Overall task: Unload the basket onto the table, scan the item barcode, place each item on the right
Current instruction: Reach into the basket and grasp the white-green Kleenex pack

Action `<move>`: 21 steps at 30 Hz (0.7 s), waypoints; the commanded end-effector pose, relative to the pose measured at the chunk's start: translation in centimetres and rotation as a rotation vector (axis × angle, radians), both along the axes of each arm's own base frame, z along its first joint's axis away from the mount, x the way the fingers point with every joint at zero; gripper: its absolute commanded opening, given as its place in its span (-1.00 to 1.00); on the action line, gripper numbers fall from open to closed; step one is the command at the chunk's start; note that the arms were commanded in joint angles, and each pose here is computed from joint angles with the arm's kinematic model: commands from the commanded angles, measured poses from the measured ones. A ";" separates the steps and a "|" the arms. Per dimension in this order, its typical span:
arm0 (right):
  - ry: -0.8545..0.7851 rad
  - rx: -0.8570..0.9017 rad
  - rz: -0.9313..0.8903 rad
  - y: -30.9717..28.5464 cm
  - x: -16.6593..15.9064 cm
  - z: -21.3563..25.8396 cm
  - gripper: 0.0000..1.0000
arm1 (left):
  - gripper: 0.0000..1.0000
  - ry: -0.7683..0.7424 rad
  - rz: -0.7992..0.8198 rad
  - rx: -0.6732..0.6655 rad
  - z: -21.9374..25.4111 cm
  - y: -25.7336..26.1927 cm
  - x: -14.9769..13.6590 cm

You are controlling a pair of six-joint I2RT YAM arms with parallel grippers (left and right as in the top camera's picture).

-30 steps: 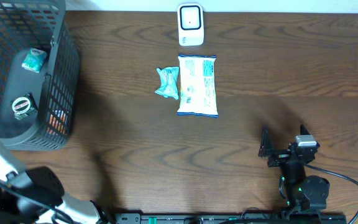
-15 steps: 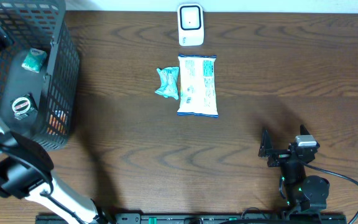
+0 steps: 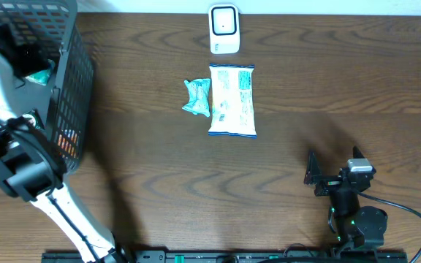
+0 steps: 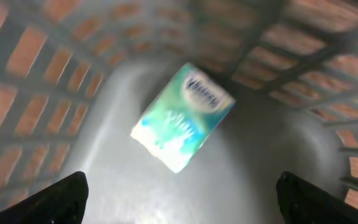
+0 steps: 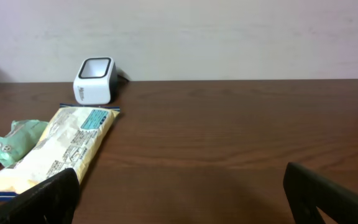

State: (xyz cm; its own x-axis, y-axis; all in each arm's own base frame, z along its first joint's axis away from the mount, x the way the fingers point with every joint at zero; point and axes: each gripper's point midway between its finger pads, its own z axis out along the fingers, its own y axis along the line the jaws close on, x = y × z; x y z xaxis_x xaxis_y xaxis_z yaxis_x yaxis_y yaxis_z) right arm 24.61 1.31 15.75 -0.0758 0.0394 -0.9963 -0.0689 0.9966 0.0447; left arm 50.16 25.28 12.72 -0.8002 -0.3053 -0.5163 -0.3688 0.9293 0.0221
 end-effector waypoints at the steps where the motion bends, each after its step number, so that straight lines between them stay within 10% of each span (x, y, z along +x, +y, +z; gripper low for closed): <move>1: -0.001 0.004 -0.020 -0.5 0.0 0.0 0.99 | 0.86 0.079 -0.147 0.171 -0.6 -0.7 0.8; 21: -0.001 0.004 -0.020 -0.5 0.0 0.0 0.99 | 0.69 0.064 -0.245 0.330 -5.2 -0.3 2.3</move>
State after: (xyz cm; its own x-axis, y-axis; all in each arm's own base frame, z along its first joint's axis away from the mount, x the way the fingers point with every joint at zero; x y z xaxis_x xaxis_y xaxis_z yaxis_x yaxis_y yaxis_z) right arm 24.61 1.31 15.75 -0.0758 0.0394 -0.9963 -0.0689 0.9966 0.0447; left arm 52.37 25.29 8.93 -0.8586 0.0491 -0.5103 -0.1625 0.9180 0.3618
